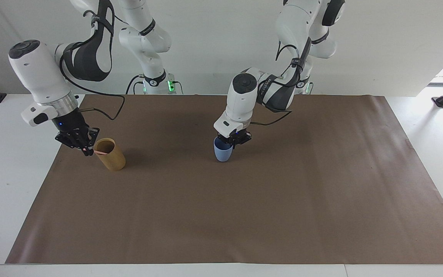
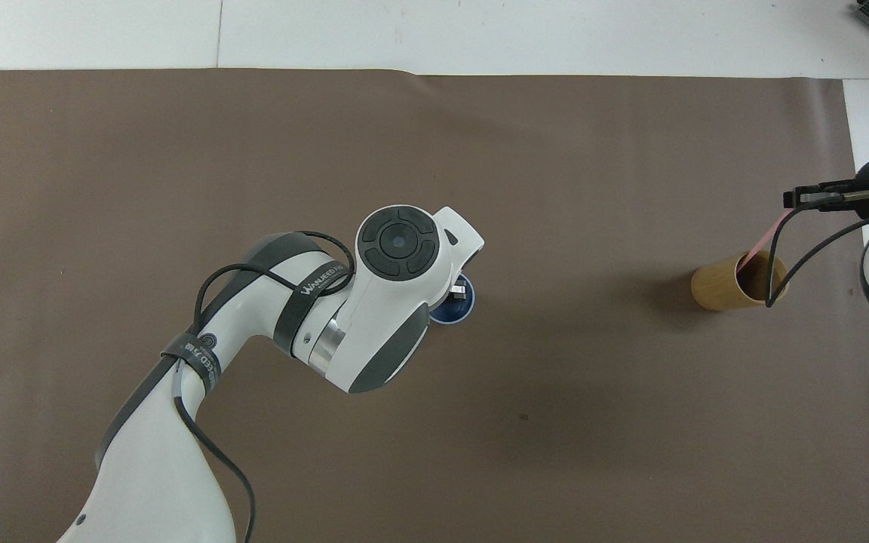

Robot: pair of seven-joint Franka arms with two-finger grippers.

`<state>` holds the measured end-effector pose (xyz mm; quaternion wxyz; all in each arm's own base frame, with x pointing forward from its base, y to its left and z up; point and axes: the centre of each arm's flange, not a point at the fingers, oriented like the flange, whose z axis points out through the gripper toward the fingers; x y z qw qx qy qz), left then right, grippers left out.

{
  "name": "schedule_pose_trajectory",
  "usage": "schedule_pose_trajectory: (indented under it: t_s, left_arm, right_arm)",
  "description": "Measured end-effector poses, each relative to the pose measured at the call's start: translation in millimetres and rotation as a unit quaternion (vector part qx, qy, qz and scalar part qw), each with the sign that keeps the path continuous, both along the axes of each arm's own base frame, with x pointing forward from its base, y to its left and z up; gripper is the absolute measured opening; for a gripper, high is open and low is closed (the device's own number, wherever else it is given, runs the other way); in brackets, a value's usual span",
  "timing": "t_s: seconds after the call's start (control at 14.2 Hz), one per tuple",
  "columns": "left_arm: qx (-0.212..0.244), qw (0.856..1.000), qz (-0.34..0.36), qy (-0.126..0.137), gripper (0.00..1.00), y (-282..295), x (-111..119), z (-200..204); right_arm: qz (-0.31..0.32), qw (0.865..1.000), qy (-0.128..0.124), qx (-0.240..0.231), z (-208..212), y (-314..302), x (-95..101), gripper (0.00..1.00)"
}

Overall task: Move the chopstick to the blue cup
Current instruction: 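Lift the pink chopstick from the tan cup with the right gripper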

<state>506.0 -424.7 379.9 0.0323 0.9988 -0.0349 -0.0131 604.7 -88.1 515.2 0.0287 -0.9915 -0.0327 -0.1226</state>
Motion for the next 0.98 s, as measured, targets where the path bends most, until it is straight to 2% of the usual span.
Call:
schedule_pose_trajectory:
  t_s: [0.35, 0.7, 0.91, 0.98]
  left_arm:
    - [-0.005, 1.000, 0.024, -0.012, 0.05, 20.2, 15.9, 18.4]
    - [-0.001, 1.000, 0.028, -0.006, 0.05, 23.0, 15.4, 15.9]
    - [0.000, 1.000, 0.027, -0.004, 0.05, 22.3, 14.1, 15.1]
    - [0.000, 1.000, 0.027, -0.004, 0.08, 22.2, 13.9, 15.0]
  right_arm:
    - [0.018, 1.000, -0.024, -0.005, 81.1, 18.2, -24.8, 0.09]
    - [0.046, 0.998, -0.031, -0.039, 94.3, 39.2, -23.9, 0.09]
    - [0.053, 0.997, -0.034, -0.040, 97.3, 47.8, -23.0, 0.09]
    - [0.054, 0.997, -0.035, -0.040, 97.8, 50.2, -22.8, 0.09]
